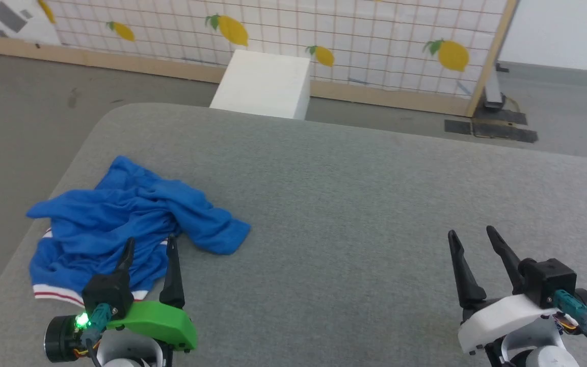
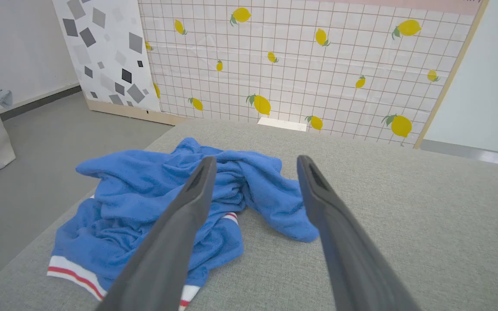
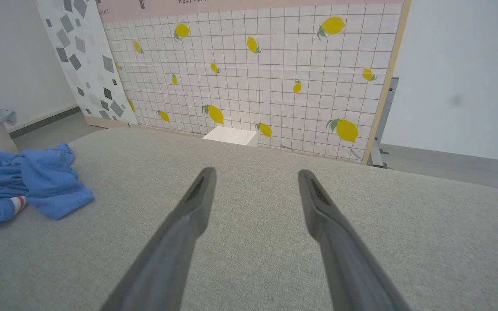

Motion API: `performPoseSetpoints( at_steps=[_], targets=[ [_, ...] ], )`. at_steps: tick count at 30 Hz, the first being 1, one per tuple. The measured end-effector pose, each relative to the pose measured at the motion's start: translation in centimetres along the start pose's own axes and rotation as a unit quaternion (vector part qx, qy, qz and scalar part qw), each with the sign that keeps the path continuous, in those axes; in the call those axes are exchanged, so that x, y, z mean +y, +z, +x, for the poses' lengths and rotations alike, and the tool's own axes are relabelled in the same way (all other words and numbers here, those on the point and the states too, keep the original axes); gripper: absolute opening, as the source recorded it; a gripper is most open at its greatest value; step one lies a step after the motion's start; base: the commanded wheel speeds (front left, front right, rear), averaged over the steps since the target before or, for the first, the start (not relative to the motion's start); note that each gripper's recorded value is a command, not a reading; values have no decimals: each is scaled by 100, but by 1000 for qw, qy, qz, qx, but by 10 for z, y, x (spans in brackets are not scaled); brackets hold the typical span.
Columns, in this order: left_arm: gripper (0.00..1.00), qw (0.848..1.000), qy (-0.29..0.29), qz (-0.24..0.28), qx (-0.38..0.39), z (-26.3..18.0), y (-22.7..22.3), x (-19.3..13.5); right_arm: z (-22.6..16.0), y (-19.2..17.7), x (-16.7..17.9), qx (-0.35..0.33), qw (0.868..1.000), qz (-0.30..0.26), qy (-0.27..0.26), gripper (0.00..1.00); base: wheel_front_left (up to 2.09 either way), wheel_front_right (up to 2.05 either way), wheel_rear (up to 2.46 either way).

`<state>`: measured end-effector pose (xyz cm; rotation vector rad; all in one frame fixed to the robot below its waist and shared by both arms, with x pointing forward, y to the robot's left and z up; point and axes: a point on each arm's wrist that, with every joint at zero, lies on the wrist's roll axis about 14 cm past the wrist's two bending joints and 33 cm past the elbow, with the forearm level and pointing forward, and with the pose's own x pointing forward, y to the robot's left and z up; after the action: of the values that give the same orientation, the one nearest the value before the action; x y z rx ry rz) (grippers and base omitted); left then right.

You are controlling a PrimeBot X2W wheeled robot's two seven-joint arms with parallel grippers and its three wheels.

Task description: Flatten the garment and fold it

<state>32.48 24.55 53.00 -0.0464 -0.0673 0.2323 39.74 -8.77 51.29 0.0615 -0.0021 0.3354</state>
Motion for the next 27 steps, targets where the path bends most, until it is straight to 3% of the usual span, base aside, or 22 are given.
performPoseSetpoints(
  at_steps=[27],
  targets=[
    [100,992,128,-8,-22,-55,5,74,30,-22,76,17,993,22,113,100,0,0,0]
  ],
)
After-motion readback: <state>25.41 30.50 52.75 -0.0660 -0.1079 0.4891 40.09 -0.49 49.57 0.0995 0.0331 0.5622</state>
